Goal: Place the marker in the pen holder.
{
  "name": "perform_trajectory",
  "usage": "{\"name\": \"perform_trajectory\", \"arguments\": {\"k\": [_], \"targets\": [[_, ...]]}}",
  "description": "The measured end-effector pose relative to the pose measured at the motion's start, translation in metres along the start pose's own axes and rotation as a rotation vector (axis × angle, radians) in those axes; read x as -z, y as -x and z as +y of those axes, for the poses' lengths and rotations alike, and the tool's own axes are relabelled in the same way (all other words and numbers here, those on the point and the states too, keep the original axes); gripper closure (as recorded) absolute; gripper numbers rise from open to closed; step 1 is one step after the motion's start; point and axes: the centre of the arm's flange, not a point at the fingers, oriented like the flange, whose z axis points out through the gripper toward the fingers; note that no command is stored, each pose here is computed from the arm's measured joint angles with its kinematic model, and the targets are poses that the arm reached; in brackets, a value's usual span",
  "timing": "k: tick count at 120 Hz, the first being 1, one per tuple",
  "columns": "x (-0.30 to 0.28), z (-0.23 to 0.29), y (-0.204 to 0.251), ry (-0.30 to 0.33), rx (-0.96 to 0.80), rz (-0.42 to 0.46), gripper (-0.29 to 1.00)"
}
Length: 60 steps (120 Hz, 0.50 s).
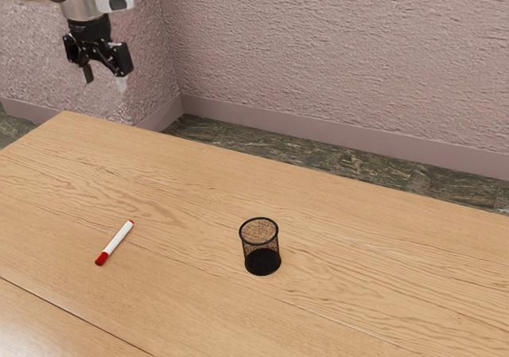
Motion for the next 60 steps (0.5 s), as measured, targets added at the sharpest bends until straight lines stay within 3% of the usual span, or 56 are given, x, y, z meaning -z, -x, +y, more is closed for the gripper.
{"name": "perform_trajectory", "arguments": {"k": [28,42,52,60], "targets": [[-0.001,-0.009,-0.006,0.025,-0.016,0.043,0.02],[0.004,0.012,-0.009,0.022,-0.066,0.059,0.02],[0.002,0.024,-0.009,-0.007,-0.098,0.032,0.02],[-0.021,0.021,-0.004,-0.009,-0.099,-0.048,0.02]]}}
